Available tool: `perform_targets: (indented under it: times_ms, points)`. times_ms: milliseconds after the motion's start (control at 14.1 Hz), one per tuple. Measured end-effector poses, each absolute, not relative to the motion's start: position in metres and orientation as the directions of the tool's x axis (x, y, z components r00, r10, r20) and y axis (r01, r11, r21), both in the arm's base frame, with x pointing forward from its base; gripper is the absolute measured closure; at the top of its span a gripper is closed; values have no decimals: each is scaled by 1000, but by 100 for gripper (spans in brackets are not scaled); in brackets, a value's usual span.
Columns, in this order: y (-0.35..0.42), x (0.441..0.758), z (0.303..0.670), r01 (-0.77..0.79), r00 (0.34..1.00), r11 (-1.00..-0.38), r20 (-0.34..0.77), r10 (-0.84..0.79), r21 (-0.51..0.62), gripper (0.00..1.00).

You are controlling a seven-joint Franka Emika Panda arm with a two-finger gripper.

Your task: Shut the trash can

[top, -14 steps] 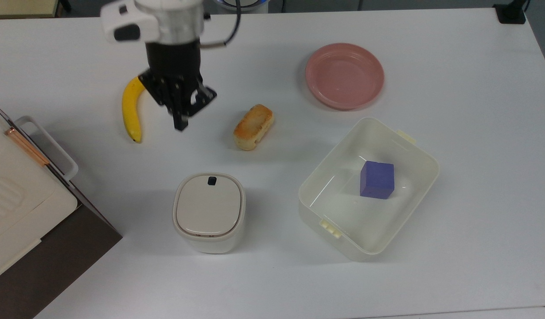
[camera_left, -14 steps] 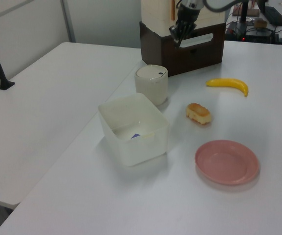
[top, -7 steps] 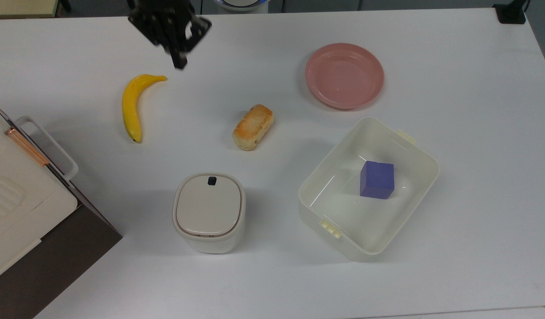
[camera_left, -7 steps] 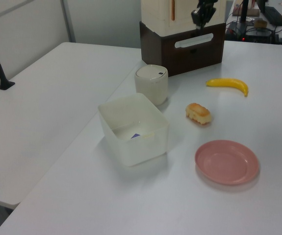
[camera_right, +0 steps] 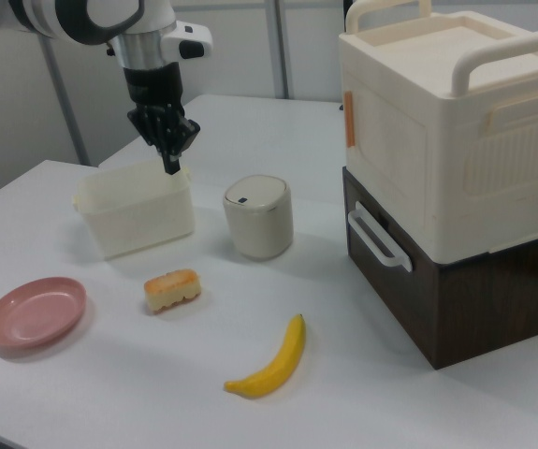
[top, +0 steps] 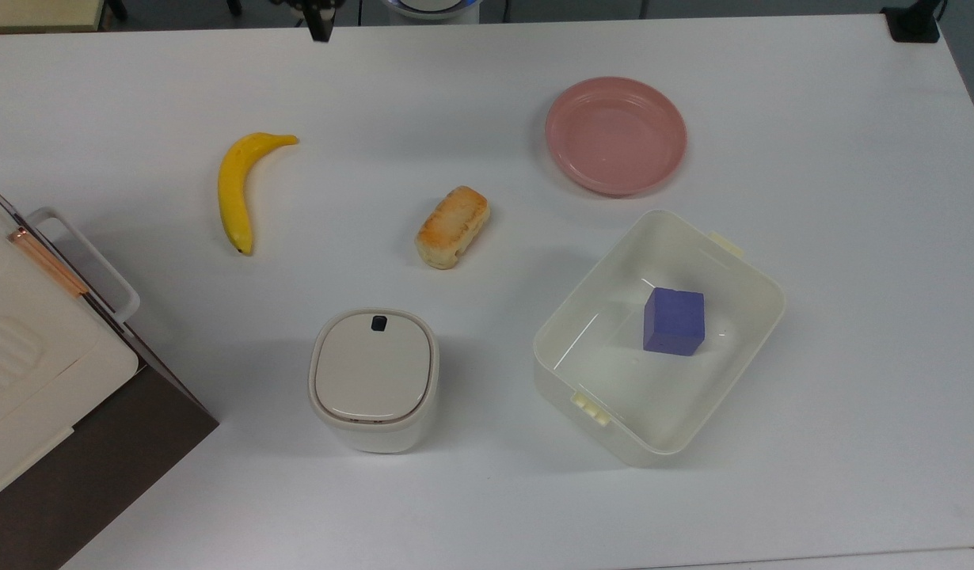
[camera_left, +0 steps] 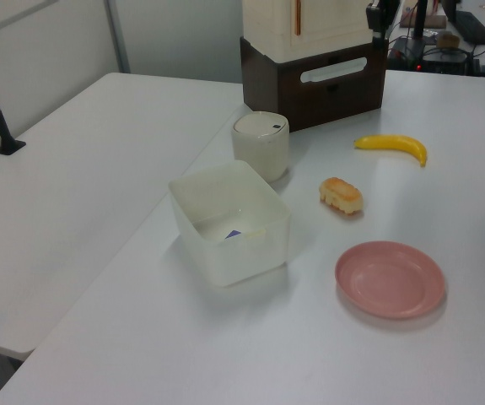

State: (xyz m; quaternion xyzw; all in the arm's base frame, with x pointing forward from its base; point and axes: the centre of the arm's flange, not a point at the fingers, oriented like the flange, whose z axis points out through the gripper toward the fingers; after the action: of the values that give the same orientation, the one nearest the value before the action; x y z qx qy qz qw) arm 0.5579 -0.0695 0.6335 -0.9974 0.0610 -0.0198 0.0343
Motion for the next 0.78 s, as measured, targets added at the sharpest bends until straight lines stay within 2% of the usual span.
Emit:
perform_targets:
  times_ms: [142,354,779]
  points:
    - [-72,551,635,-76,997,-992,11,-78,-98,99]
    - [-86,541,645,-89,995,-979,19,-94,-184,99]
    - [-84,536,653,-189,981,-961,11,-195,-201,99]
